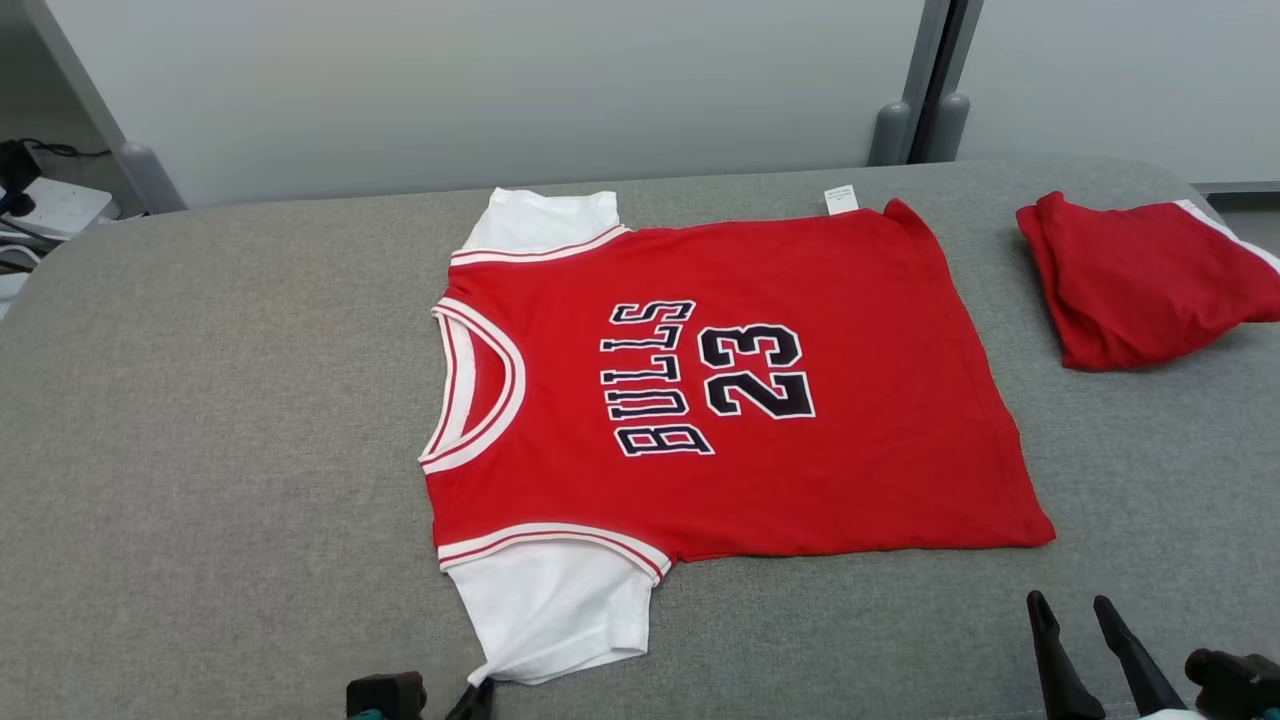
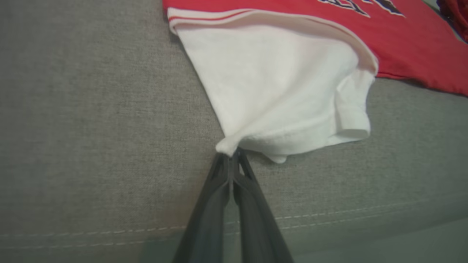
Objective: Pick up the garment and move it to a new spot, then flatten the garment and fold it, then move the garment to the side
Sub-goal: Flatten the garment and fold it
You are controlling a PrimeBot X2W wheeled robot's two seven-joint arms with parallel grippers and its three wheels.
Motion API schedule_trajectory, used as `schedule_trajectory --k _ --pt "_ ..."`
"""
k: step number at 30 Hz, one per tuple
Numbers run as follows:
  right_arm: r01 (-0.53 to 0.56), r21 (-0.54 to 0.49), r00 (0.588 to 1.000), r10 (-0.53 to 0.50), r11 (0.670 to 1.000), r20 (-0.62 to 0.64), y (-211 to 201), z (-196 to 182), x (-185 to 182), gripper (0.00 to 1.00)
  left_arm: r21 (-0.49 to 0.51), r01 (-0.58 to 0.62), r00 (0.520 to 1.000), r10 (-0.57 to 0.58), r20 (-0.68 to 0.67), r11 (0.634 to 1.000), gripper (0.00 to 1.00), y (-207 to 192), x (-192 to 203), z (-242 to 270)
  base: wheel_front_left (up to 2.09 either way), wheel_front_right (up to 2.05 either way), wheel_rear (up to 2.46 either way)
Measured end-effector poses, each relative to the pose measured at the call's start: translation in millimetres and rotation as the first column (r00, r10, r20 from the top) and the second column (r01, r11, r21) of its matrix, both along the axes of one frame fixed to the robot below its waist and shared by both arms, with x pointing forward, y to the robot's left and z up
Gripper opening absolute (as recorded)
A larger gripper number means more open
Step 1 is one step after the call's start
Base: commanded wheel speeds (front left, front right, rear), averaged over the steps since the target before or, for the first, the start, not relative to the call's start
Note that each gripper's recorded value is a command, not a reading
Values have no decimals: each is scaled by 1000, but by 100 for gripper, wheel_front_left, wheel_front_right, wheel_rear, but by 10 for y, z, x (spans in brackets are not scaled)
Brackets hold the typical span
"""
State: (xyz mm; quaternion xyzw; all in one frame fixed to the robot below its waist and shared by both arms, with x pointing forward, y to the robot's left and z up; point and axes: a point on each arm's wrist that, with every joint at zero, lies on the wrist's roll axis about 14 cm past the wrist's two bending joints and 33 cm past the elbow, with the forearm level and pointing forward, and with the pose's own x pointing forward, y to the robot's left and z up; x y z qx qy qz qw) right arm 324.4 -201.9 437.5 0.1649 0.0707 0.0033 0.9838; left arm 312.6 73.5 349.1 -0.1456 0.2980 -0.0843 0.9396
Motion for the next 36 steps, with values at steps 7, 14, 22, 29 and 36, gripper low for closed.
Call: schedule_trajectory --k 7,14,22,29,36 --pt "63 65 992 -55 996 -117 -163 -316 305 100 19 10 1000 -10 -11 1000 0 196 34 78 0 0 0" --pt "100 86 971 -78 991 -227 -200 -583 480 100 -1 17 1000 -17 1 1000 0 157 76 222 0 0 0" --pt "83 95 962 -55 992 -268 -116 -665 648 85 -7 25 1000 -25 -9 1000 0 134 62 254 0 0 0" --pt "86 75 960 -63 993 -271 -179 -660 675 0 -5 28 1000 -28 7 1000 0 127 78 303 0 0 0" --pt "85 57 976 -72 995 -203 -275 -463 721 0 -31 12 997 -10 73 999 0 166 169 514 0 0 0"
